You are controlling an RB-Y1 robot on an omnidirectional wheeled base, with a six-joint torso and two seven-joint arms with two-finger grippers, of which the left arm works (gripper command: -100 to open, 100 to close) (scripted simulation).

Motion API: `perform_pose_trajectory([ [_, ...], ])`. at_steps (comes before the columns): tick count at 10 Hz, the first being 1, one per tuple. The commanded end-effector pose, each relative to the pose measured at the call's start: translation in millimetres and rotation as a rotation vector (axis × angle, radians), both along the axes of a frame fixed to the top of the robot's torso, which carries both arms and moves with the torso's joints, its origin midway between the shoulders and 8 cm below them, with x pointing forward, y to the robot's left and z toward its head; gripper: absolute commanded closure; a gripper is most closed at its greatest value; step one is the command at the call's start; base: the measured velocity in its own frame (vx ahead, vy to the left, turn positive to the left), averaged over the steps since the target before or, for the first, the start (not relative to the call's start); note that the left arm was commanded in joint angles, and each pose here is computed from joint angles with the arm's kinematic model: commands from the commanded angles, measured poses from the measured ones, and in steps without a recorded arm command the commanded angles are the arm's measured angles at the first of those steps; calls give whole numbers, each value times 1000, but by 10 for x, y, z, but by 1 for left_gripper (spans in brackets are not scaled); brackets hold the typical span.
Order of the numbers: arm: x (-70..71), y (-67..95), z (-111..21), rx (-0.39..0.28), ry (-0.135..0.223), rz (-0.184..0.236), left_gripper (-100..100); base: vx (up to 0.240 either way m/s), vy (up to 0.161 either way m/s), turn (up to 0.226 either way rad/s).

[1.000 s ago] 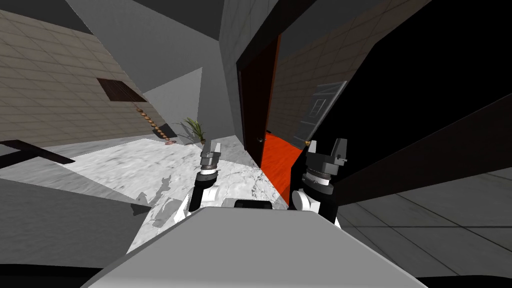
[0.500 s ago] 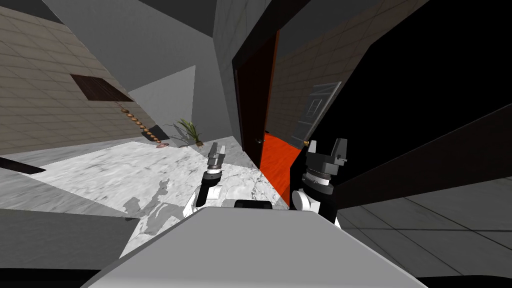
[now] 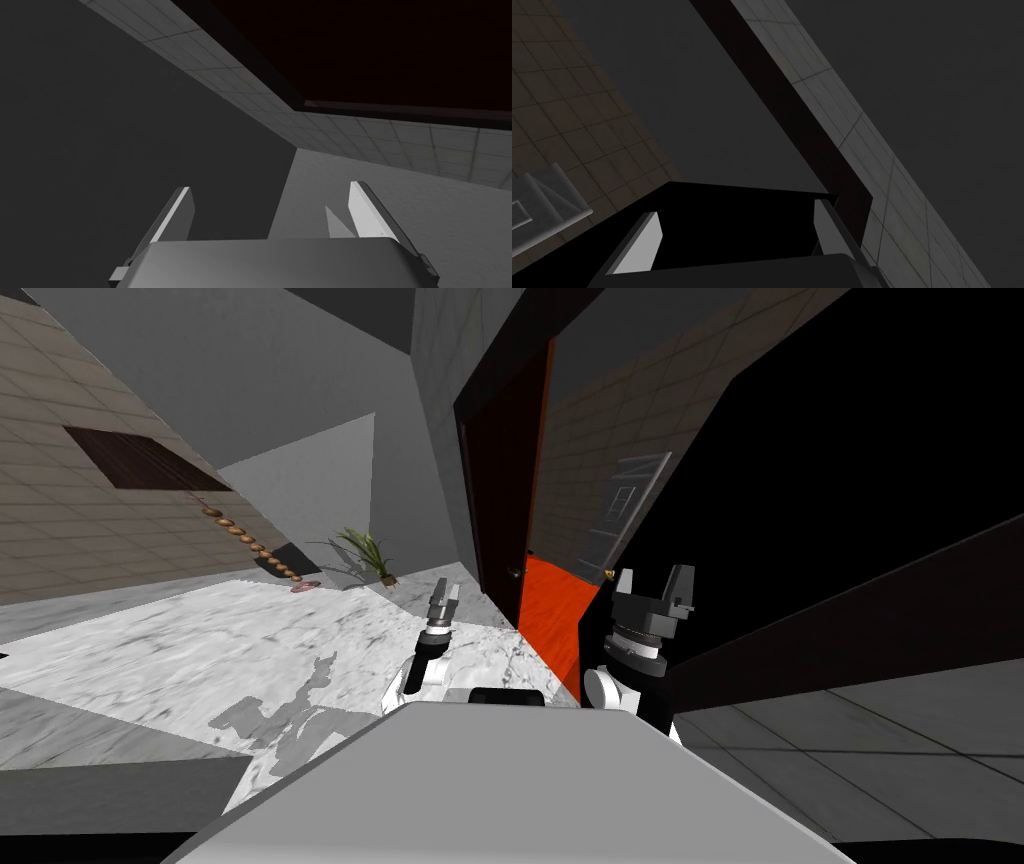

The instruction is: Push the door open

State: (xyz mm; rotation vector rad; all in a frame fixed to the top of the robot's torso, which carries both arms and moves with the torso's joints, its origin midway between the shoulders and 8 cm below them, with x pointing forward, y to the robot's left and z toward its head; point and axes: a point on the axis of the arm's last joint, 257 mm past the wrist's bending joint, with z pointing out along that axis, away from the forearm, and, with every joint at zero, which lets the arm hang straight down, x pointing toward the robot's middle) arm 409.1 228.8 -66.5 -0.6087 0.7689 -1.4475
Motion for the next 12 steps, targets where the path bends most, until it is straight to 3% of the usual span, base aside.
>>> perform_pose_trajectory([
  [1,65,-68,-87,-6,21,-16,-100,89,69,-94],
  [12,440,-420,-884,-36,175,-113,-100,76,58,-100],
])
